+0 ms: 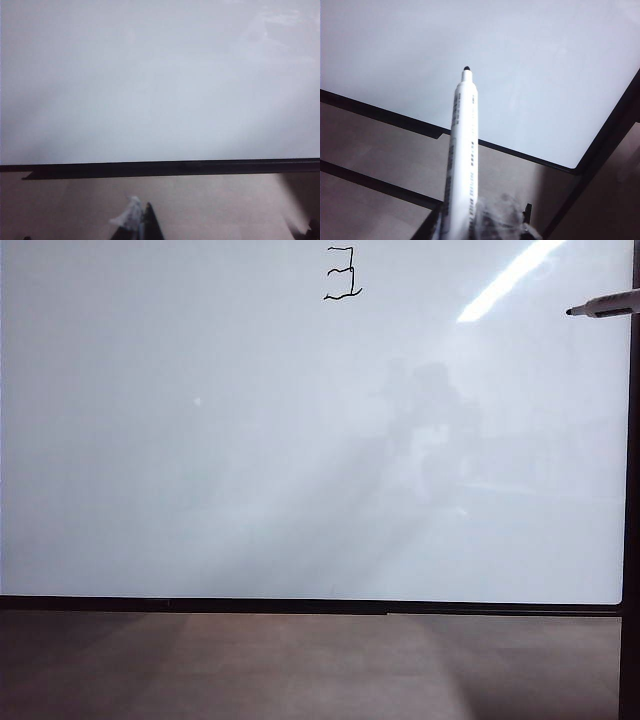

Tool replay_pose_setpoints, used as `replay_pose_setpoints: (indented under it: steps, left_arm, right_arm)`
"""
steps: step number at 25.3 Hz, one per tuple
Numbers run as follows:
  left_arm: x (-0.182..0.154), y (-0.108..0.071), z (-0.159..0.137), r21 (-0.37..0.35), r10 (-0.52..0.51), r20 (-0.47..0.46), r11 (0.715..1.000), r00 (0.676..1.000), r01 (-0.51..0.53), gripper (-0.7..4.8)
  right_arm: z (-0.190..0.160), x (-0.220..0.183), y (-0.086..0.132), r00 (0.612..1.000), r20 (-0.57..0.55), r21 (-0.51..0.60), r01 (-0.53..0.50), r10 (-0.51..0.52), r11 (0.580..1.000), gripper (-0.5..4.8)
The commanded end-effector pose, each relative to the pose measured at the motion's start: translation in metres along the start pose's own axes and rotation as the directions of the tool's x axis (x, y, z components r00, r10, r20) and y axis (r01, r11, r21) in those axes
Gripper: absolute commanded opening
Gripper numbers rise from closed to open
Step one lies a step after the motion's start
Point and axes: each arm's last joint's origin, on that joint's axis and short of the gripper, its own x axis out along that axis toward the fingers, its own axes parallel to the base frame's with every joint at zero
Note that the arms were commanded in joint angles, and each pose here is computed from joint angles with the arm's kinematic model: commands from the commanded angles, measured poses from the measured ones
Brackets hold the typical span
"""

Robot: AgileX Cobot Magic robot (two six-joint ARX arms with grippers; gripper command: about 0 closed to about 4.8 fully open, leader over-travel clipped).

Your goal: Reach to the right to find the marker pen, pick it up, and write the number 3 on the whiteboard.

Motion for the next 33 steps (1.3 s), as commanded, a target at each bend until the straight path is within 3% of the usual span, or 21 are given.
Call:
replay_pose_setpoints:
  steps: [1, 23, 28, 33]
  left_arm:
    - [0.000, -0.001, 0.002, 0.008, -0.015, 0.013, 1.000, 1.000, 0.015, 0.00]
    - [0.000, -0.001, 0.001, 0.012, -0.009, 0.010, 1.000, 1.000, 0.009, 0.08]
    - [0.000, -0.001, 0.001, 0.012, -0.009, 0.010, 1.000, 1.000, 0.009, 0.08]
    - [0.000, -0.001, 0.001, 0.012, -0.008, 0.010, 1.000, 1.000, 0.008, 0.08]
  right_arm:
    - [0.003, -0.001, 0.000, 1.000, 0.020, 0.006, 0.001, -0.001, 1.000, 0.53]
    - [0.003, -0.001, 0.000, 1.000, 0.019, 0.005, 0.003, -0.003, 1.000, 0.53]
    - [-0.003, 0.002, -0.004, 0.994, 0.026, 0.015, 0.104, -0.104, 0.994, 0.53]
    - [-0.021, 0.007, -0.011, 0.970, 0.139, 0.077, 0.190, -0.199, 0.979, 0.53]
